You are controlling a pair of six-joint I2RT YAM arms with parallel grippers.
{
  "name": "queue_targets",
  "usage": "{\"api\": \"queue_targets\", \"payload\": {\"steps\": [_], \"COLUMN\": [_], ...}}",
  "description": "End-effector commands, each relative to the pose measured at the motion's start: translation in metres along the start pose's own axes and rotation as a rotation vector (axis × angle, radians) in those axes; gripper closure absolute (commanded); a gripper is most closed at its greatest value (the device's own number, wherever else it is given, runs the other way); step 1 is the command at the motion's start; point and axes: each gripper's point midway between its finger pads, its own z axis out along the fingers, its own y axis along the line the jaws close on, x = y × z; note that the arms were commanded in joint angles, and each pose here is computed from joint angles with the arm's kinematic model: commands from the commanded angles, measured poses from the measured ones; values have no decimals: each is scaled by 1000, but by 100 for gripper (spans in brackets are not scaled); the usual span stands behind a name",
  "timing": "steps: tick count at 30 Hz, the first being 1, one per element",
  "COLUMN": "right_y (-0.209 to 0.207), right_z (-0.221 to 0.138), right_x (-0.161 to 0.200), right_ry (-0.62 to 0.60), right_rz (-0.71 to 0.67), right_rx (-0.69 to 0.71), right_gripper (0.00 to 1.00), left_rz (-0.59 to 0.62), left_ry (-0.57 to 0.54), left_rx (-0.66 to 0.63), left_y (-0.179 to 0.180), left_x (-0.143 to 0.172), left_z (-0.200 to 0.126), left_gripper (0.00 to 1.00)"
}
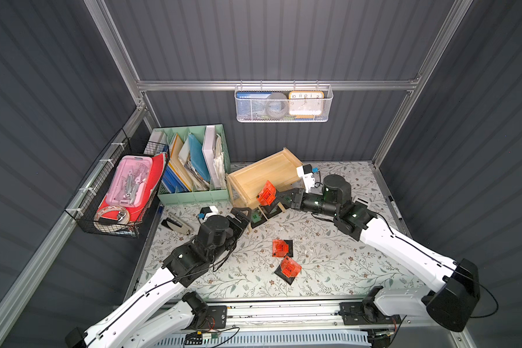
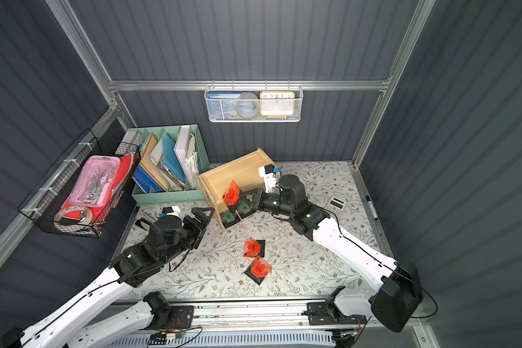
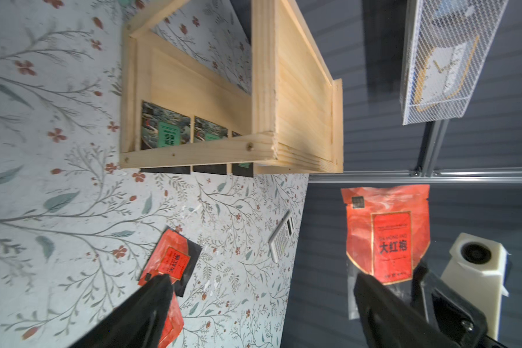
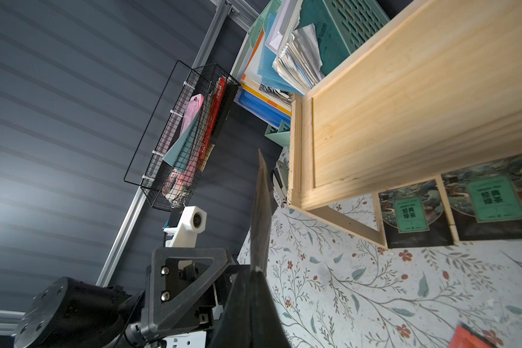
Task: Place the tea bags on the shelf by color
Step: Place the tea bag on the shelf.
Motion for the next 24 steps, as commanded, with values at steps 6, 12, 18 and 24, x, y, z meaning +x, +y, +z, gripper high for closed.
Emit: {"api": "queue_targets", "payload": {"steps": [6,12,18,24], "right_y": [15,9,-3,-17], "right_z": [30,56,74,84], "right_x": [-27,-37,-40,-42], "right_ry": [-28,-23,-14,-27], "right_rz": [-83,-71,-53,-33], "right_rx": [-65,-75,-54,-18], "right_gripper": [100,100,100,100], "left_rz": [-64,-83,-86,-95], "left_ry": [-78,-79,-79,-84], "left_rx": [-139,-147,-153,-155], "left_y": [44,50,52,56], "left_x": [-13,-13,-13,-13], "left_z": [-16,-18,-19,-20], "left_gripper": [0,0,0,0]}}
